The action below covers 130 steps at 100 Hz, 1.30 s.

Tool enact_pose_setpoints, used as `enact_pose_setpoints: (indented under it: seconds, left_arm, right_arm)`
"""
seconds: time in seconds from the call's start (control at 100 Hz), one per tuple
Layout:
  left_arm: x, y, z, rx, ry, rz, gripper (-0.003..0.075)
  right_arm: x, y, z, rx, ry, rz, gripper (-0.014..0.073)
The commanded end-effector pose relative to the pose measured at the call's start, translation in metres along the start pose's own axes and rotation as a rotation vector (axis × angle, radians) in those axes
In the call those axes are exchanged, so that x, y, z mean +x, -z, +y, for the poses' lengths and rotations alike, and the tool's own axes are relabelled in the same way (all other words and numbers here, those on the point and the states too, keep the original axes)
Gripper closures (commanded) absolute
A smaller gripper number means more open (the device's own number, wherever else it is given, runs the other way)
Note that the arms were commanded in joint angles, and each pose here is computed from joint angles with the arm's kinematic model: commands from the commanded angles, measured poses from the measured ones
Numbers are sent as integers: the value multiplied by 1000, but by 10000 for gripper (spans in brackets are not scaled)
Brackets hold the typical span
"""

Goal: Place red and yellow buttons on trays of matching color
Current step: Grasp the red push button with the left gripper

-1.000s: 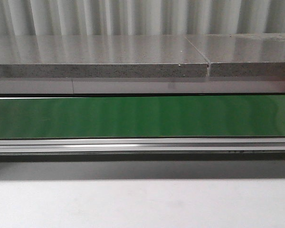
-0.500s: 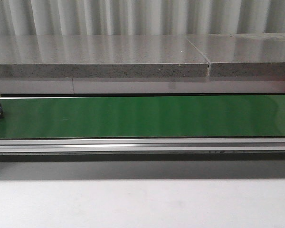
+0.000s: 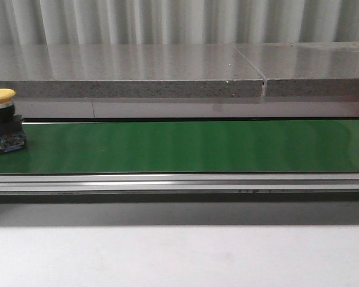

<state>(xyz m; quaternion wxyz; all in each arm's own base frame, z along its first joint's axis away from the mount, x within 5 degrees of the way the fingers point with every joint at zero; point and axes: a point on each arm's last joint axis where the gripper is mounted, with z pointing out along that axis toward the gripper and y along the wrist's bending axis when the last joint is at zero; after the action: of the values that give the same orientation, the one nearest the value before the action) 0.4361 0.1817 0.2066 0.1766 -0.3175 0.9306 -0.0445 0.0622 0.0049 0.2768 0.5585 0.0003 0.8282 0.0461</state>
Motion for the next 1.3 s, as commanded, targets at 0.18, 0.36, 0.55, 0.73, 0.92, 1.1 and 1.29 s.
enact_pose_setpoints:
  seconds: [0.18, 0.36, 0.55, 0.73, 0.92, 1.1, 1.29]
  left_arm:
    - [-6, 69, -14, 44, -38, -124, 480]
    - [5, 108, -19, 46, -94, -143, 480]
    - [28, 164, -30, 66, -160, -236, 480]
    - [57, 196, -39, 90, -200, -265, 480]
    - [91, 206, -46, 109, -253, -244, 480]
    - [113, 198, -53, 124, -289, -210, 480]
    - [127, 179, -61, 129, -323, -156, 480]
  right_arm:
    - [-14, 3, 1, -9, 11, -98, 662]
    - [-14, 3, 1, -9, 11, -98, 662]
    - [-14, 3, 1, -9, 11, -98, 662]
    - [-14, 3, 1, -9, 11, -98, 662]
    - [-14, 3, 1, -9, 11, -98, 662]
    - [-14, 3, 1, -9, 11, -98, 662]
    - [-14, 3, 1, -9, 11, -98, 662]
